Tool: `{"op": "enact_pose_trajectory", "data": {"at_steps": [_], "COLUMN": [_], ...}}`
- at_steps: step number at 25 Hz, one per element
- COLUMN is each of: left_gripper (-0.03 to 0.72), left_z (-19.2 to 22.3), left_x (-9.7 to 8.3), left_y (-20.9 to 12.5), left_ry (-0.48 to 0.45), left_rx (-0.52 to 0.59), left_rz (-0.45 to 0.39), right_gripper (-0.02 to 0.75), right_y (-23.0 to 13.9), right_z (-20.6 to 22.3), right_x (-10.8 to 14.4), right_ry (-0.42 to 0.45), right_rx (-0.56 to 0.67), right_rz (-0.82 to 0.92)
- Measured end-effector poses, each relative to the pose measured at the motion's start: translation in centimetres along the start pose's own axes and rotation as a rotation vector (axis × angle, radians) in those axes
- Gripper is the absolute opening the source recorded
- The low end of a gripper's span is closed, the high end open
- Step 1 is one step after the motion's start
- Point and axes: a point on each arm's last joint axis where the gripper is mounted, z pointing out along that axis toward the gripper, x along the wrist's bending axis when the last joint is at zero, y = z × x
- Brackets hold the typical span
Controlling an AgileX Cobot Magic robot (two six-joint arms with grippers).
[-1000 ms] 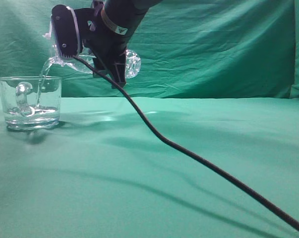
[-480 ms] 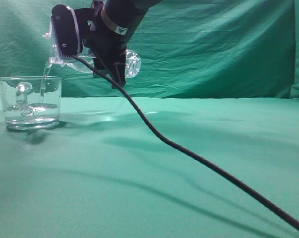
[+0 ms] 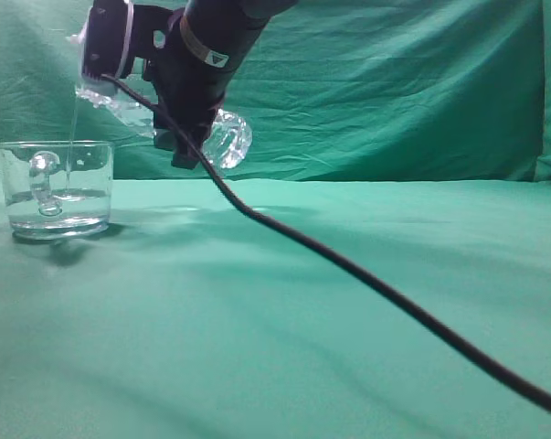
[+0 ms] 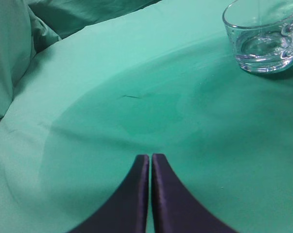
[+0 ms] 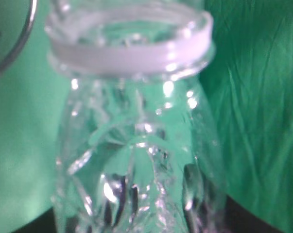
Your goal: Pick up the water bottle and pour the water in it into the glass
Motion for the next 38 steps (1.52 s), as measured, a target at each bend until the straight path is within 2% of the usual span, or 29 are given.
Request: {"op": "enact_pose_trajectory", "data": {"at_steps": [6, 11, 13, 18, 20, 27, 33, 38], "left_gripper": [0.000, 0.000, 0.000, 0.000, 0.000, 0.000, 0.000, 0.000], "left_z": [0.0, 0.0, 0.0, 0.0, 0.0, 0.0, 0.0, 0.0], "left_x": [0.0, 0.0, 0.0, 0.0, 0.0, 0.0, 0.0, 0.0], "left_y": [0.0, 0.0, 0.0, 0.0, 0.0, 0.0, 0.0, 0.0], "left_ry": [0.000, 0.000, 0.000, 0.000, 0.000, 0.000, 0.000, 0.000], "left_rx": [0.000, 0.000, 0.000, 0.000, 0.000, 0.000, 0.000, 0.000], "left_rz": [0.000, 0.000, 0.000, 0.000, 0.000, 0.000, 0.000, 0.000], "right_gripper": [0.312, 0.312, 0.312, 0.312, 0.312, 0.312, 0.312, 0.312], "right_y": [0.1, 0.1, 0.1, 0.3, 0.4, -0.8, -5.0, -9.7], "right_z": [-0.3, -3.5, -5.6, -9.6, -10.9, -16.7, -22.0, -25.2], "right_x": [0.0, -3.9, -5.8, -7.5, -7.7, -7.6, -5.7, -4.1], "right_ry": [0.021, -0.095, -0.129, -0.044, -0.010, 0.021, 0.010, -0.052], "right_rx": [0.004, 0.112, 0.176, 0.319, 0.321, 0.206, 0.101, 0.071], "right_rz": [0.490, 0.899, 0.989, 1.032, 1.029, 1.026, 1.120, 1.203]}}
